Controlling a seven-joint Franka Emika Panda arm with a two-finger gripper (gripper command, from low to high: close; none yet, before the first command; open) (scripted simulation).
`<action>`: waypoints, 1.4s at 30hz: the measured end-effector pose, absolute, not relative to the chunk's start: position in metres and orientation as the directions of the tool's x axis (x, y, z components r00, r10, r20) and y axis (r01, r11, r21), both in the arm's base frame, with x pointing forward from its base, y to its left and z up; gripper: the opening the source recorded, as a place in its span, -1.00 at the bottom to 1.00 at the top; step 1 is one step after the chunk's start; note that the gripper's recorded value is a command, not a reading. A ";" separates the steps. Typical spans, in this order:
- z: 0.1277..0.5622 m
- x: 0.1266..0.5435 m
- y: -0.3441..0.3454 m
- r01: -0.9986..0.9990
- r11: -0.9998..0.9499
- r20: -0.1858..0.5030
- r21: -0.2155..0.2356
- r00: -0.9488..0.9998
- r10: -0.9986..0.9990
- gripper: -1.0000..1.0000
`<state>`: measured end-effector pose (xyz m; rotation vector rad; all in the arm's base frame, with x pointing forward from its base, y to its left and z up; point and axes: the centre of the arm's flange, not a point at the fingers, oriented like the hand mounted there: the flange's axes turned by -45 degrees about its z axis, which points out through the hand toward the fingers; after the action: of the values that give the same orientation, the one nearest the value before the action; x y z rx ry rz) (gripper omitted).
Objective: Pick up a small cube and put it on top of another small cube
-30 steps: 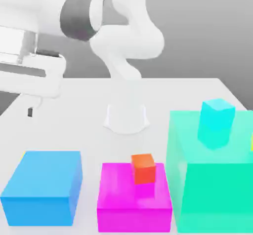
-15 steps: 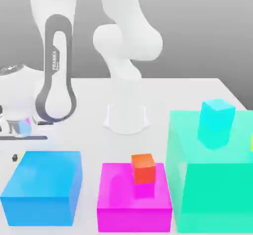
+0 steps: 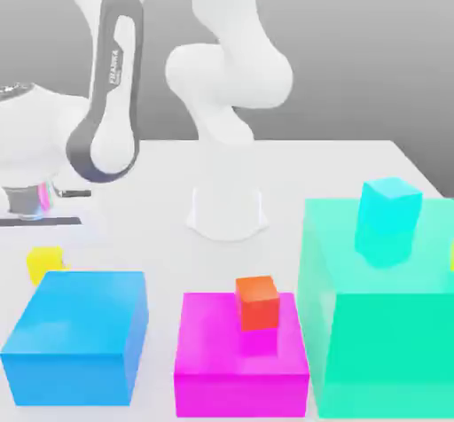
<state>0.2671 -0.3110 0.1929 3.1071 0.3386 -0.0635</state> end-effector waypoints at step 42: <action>0.332 0.396 0.058 -0.748 -0.664 -0.001 0.005 0.664 -0.748 -1.00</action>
<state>0.3958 0.0579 0.3322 2.8618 -1.2866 -0.0046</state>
